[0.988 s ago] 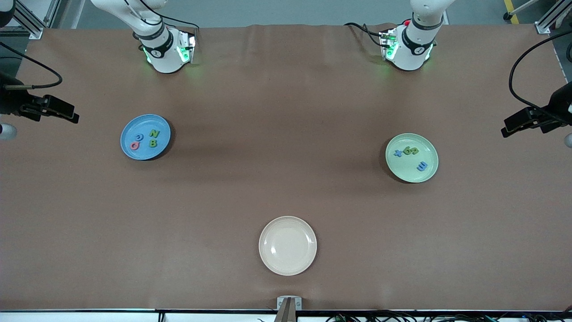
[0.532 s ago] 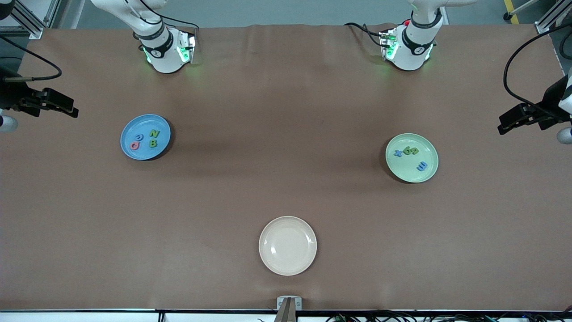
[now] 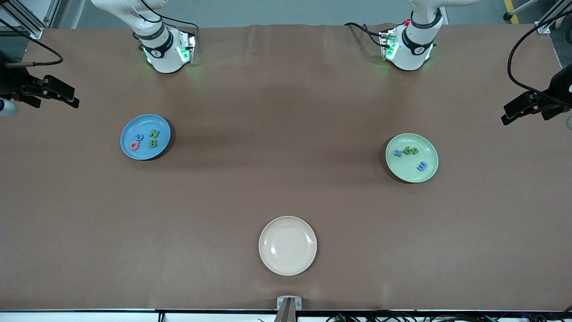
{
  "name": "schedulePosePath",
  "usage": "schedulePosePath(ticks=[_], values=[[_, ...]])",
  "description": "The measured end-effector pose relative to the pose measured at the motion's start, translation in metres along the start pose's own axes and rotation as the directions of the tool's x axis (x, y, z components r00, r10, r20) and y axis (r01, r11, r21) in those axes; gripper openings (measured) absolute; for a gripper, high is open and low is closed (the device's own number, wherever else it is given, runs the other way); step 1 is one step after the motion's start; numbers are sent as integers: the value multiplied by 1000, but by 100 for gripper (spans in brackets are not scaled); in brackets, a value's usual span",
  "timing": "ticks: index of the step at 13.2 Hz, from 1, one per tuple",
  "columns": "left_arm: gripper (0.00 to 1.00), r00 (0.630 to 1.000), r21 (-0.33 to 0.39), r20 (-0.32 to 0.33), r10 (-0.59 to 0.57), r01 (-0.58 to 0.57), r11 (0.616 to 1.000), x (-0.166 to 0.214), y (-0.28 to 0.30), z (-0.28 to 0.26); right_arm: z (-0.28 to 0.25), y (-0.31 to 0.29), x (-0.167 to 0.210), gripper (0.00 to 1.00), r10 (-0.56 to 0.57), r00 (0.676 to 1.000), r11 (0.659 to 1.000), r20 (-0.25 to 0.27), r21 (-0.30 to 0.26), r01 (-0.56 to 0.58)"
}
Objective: Sort uppercase to blue plate, lowercase to green plate
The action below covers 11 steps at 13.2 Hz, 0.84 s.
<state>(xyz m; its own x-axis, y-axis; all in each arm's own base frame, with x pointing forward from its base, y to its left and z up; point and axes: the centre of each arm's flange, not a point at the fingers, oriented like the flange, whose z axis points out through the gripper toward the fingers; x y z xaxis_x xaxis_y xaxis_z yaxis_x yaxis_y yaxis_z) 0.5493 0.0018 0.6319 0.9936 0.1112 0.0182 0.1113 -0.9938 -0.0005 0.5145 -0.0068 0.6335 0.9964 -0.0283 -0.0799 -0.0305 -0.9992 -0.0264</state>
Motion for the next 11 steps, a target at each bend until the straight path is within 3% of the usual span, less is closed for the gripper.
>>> schedulePosePath(ticks=[11], values=[[100,999,-8,-33,1,-1,1000,0,1,-13,-5,-1,-10,100,-5,999,1000,-48,1,5]])
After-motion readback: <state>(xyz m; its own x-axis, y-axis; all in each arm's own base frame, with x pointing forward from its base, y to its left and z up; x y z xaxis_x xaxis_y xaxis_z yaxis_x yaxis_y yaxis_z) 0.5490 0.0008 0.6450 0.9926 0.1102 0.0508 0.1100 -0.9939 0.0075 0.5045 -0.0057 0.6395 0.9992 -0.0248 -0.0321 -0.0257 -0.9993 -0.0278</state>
